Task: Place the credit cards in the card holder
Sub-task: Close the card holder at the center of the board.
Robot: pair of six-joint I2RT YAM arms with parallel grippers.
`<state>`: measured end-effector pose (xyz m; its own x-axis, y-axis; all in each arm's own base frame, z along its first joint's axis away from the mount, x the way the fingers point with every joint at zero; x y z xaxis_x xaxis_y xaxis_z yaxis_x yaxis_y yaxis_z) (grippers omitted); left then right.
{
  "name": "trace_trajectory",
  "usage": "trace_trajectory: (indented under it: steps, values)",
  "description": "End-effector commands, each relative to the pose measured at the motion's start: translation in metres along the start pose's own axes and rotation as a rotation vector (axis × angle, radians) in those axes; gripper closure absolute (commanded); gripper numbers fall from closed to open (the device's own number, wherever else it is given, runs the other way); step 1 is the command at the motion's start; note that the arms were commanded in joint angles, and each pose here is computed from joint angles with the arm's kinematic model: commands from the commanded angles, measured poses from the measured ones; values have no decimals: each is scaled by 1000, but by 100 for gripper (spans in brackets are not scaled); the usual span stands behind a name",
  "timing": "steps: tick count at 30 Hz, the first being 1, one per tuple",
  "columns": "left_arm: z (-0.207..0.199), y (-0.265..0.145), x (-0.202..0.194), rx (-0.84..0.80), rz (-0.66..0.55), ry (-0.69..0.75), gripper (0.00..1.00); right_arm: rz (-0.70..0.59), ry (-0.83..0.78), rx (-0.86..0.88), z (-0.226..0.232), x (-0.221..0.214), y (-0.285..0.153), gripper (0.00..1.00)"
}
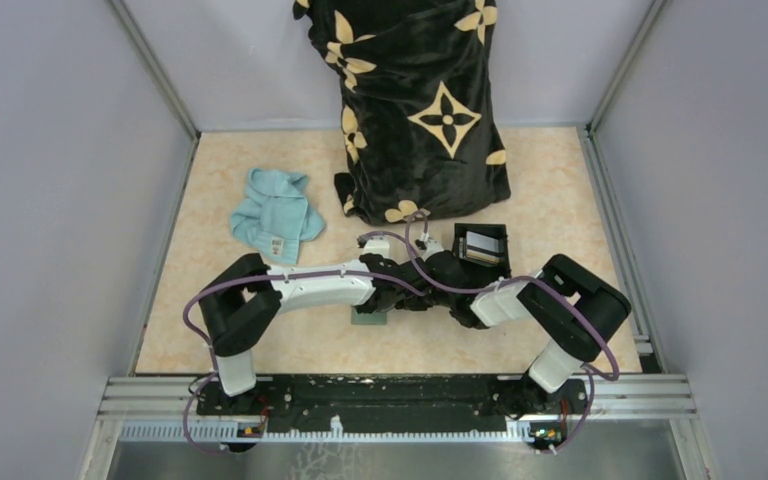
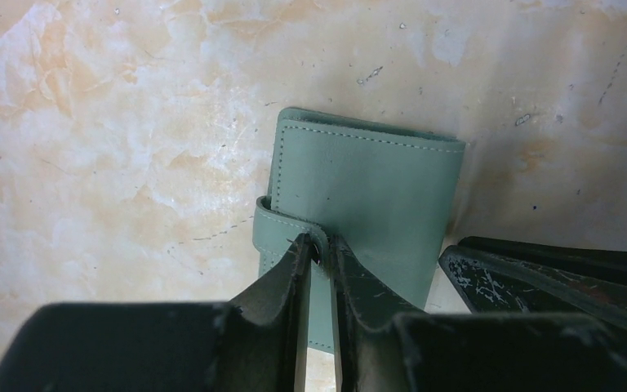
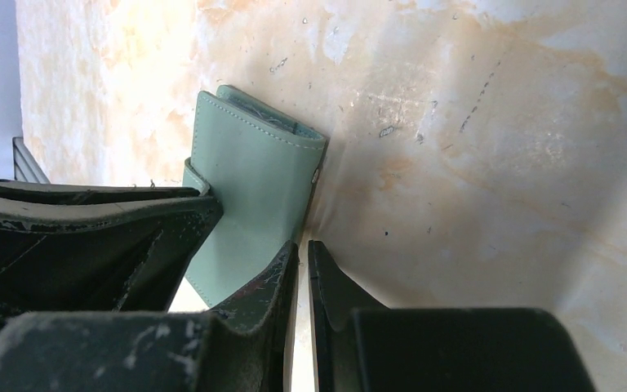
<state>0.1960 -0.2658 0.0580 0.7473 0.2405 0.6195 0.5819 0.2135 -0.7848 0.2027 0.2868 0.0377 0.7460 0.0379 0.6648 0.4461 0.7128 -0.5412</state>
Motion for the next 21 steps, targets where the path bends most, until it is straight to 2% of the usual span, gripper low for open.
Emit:
trace_trajectory:
  steps: [1,21]
  values:
    - [-29,-8,-4,-67,0,-30,80,14,-47,27,13,-9,4,90]
    - [-48,-13,-1,-85,-17,-32,80,18,-57,30,10,-9,2,90]
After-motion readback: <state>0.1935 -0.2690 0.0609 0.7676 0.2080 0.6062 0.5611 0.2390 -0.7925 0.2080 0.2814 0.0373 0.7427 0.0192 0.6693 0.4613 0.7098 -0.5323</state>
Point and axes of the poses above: each gripper's point midway between its finger pads, its own y axis out along the fingers, its own z axis along the line the jaws close on, x = y × z, the point moved 3 cm from there along -y, back along the fingers, and after that the axes turned 14 degrees about -y, right-handed, at the moved point
